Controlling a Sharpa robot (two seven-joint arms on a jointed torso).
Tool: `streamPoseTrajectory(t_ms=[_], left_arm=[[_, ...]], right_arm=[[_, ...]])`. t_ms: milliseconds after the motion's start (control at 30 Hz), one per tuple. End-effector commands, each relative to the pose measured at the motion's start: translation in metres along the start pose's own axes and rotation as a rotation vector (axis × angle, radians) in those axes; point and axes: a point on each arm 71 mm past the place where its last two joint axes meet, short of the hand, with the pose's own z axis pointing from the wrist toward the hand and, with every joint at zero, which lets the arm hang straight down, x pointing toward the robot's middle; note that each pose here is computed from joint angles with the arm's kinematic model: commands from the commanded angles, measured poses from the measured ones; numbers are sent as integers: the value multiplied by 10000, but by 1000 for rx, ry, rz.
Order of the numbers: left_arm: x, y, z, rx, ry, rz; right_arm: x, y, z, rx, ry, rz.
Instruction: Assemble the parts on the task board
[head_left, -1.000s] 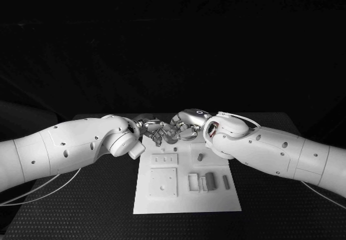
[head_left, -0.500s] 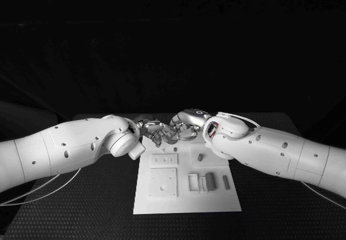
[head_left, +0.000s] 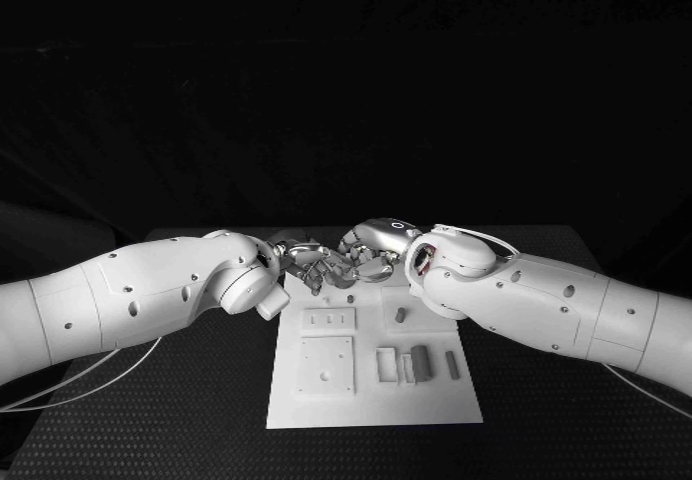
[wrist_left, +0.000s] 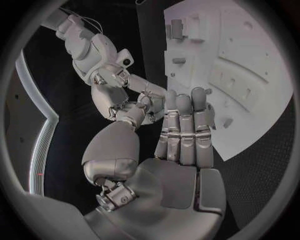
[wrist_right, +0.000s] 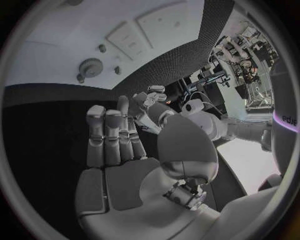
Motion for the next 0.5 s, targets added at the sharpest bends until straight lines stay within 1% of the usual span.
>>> streamPoseTrajectory(t_ms=[33,500], left_arm=[[26,-39,4,17,9,2],[30,-40,4,17,18,-26]], right_arm=[[17,44,10,-20,11,-10],[40,60,21,-23,18,-8]])
